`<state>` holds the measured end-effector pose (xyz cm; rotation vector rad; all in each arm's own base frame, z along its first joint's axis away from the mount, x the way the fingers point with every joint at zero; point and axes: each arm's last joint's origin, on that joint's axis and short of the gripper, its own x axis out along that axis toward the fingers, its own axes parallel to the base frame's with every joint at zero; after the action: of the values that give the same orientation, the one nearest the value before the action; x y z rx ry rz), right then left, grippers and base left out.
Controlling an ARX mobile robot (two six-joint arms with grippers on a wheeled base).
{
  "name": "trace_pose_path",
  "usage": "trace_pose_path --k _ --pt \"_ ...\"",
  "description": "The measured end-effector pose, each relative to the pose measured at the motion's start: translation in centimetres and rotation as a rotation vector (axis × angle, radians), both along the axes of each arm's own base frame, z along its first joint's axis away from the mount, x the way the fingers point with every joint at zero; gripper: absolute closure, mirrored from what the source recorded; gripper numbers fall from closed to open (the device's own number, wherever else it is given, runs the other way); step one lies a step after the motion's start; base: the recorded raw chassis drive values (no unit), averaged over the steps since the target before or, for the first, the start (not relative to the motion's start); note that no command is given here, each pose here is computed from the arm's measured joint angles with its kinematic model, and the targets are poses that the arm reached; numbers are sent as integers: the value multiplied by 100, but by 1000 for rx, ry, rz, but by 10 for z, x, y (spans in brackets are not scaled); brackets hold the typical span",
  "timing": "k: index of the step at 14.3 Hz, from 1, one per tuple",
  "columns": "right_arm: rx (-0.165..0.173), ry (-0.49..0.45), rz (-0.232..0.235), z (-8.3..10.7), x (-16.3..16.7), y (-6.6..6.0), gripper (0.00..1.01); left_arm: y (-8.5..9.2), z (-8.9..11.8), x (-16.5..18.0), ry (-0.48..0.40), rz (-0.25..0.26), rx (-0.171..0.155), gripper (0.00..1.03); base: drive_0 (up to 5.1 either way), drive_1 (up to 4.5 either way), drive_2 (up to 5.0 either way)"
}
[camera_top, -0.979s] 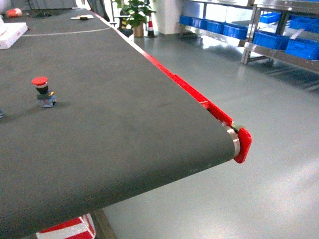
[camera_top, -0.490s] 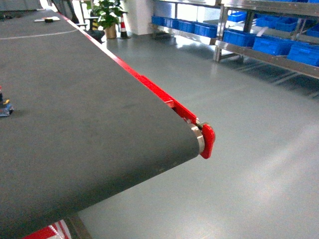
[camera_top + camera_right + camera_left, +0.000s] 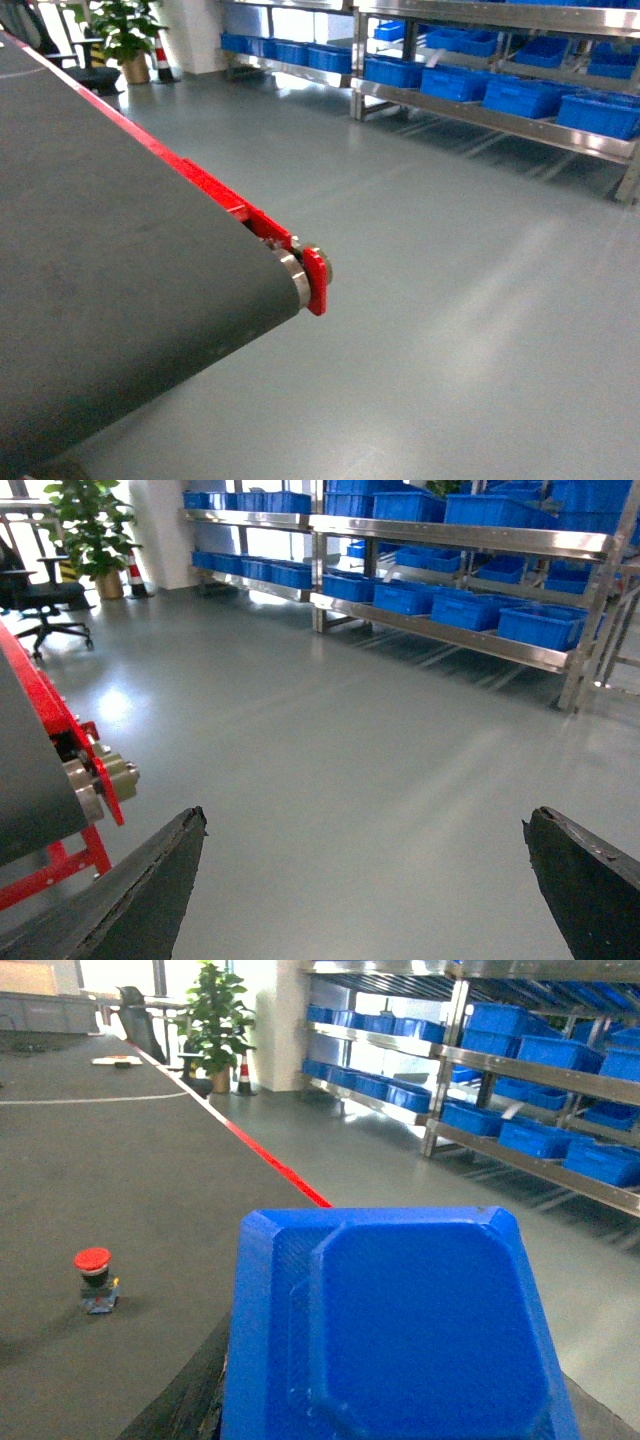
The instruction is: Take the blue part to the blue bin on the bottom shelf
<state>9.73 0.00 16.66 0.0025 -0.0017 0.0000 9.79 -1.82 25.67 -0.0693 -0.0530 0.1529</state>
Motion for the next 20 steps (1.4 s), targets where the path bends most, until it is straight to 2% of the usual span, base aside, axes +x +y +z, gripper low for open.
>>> trace_pose_path --k 20 --pt "0 0 0 0 0 0 3 0 0 0 0 0 0 59 -160 -160 -160"
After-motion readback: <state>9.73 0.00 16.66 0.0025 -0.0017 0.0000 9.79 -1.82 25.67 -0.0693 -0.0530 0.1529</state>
